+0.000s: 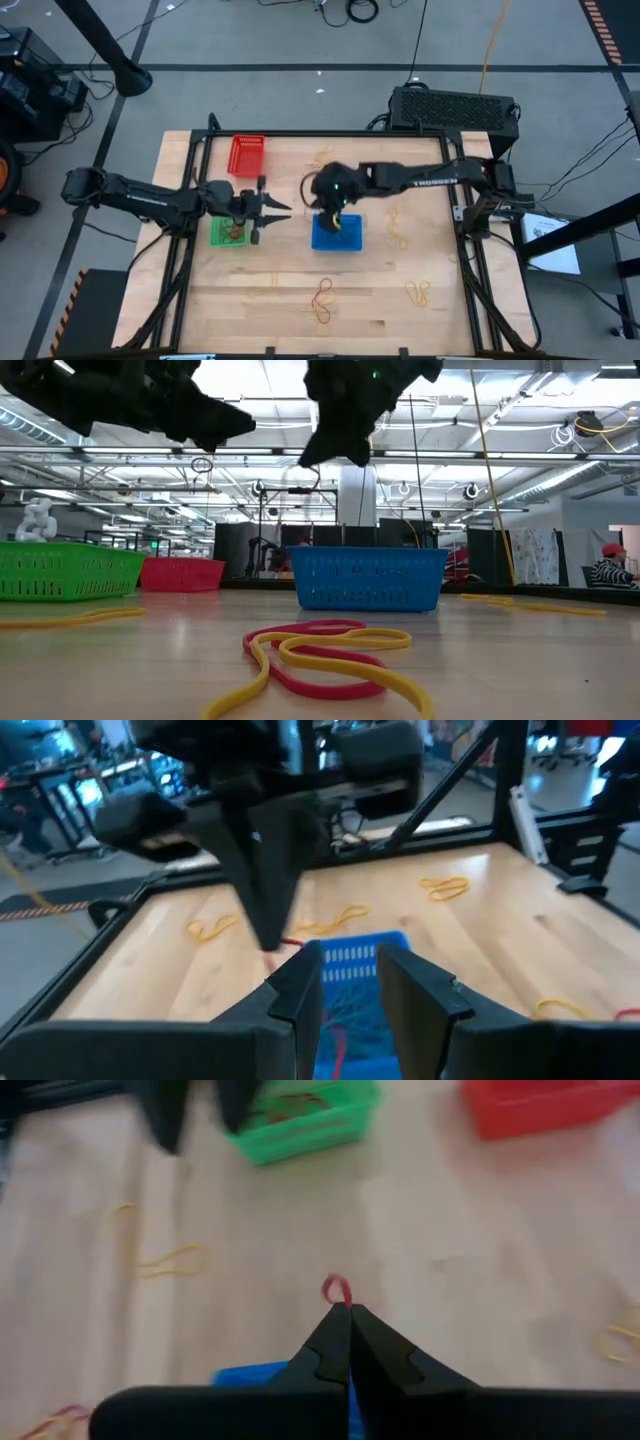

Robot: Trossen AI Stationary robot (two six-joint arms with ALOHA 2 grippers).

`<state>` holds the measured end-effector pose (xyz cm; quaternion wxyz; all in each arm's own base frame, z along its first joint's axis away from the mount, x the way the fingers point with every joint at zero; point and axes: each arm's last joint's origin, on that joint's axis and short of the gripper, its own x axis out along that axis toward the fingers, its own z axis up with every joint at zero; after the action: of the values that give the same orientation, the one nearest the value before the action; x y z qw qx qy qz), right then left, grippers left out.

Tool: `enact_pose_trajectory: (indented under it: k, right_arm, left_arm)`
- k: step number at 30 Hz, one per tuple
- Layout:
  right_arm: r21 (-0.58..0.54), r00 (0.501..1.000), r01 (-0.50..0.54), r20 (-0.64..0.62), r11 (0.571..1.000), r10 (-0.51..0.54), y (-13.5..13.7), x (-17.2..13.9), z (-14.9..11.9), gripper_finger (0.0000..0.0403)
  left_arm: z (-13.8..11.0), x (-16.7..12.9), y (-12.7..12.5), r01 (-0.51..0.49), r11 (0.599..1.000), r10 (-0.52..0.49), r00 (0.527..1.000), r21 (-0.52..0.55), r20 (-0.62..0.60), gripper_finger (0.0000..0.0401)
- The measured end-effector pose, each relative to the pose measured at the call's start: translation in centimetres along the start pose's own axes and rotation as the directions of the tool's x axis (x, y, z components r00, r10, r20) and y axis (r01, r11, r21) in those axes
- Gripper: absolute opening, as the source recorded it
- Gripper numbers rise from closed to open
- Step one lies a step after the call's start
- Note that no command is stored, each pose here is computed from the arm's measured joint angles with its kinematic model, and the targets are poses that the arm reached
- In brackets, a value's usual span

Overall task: Sort rubber bands into baskets
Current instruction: Put the red rubber band into the green bin

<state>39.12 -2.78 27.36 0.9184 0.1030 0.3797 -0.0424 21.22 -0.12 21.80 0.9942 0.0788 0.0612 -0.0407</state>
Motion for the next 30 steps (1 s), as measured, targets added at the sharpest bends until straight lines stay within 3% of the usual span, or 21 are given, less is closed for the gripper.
enact_pose_trajectory:
  k: [7,17,26,30]
  right_arm:
    - [-0.033,0.997,-0.07,0.03,0.997,0.071,5.9,0.0,-0.9,0.0]
    - [-0.069,0.992,-0.091,0.076,0.993,0.096,11.5,-0.7,-2.3,0.0]
    - [-0.073,0.992,-0.083,0.089,0.994,0.089,12.6,-0.9,-2.7,0.0]
    - [-0.073,0.993,-0.081,0.085,0.994,0.087,12.6,-0.9,-2.7,0.0]
  left_arm:
    - [0.0,1.3,-2.2,0.089,0.996,-0.091,0.994,0.027,0.064,0.0116]
    - [-0.9,3.3,-5.2,0.197,0.98,-0.197,0.973,0.009,0.124,0.0245]
    - [-0.5,6.4,-6.0,0.241,0.953,-0.228,0.97,-0.182,0.09,0.0269]
    - [-1.1,7.4,-6.4,0.275,0.941,-0.268,0.961,-0.195,0.063,0.027]
